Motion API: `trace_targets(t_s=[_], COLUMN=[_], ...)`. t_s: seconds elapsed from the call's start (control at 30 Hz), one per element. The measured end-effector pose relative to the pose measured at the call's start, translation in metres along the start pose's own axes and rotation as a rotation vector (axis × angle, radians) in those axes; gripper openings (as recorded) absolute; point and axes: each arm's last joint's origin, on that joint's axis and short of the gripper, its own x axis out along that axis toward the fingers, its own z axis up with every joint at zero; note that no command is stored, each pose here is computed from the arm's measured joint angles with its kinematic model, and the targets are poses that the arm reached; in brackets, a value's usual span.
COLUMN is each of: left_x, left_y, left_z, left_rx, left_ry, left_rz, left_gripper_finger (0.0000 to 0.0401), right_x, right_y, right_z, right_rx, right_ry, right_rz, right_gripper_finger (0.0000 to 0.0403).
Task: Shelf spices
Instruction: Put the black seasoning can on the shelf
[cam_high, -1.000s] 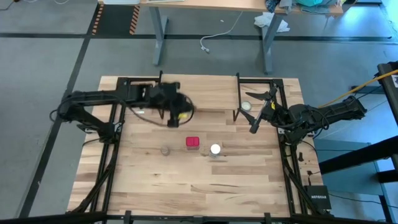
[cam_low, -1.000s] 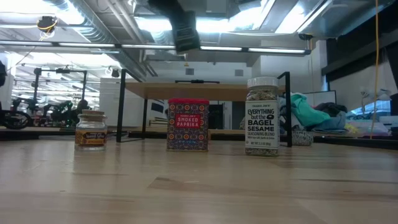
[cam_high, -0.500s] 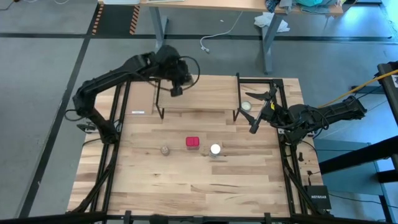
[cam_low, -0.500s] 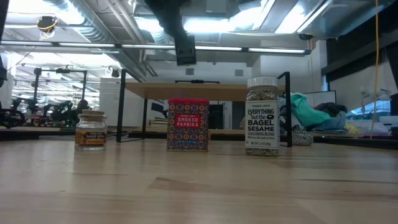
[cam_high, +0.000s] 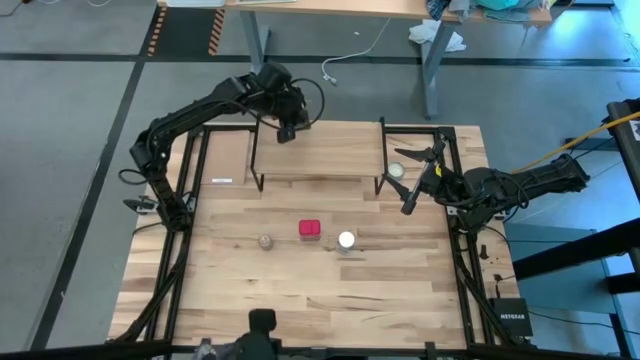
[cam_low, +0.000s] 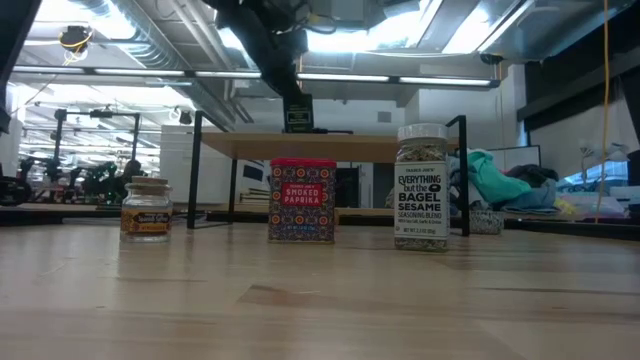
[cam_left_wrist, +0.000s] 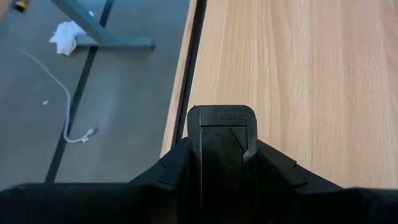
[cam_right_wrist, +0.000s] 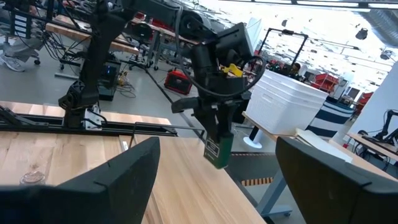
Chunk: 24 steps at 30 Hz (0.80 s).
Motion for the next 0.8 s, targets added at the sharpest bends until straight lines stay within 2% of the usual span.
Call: trace_targets(t_s=[0.13,0.37,0.8], left_x=[0.002,0.0,-0.001], left_y=[0.006,0.007,0.003], left_z=[-0.005,-0.016,-0.019], left_rx=[-0.02,-0.03,-0.025], left_ry=[-0.008,0.059,0.08], left_rz=[-0.03,-0.096,-0.152], left_gripper_finger=[0.0114,0.0114,0.0114], right_x=[0.0,0.0,0.0], right_y=[0.0,0.0,0.0], right_z=[0.0,0.0,0.0], right_rx=[0.0,0.0,0.0], right_ry=[-0.002,-0.002,-0.002], right_rz=[0.0,0.0,-0.001], right_gripper_finger=[0.0326,0.0326,0.0326])
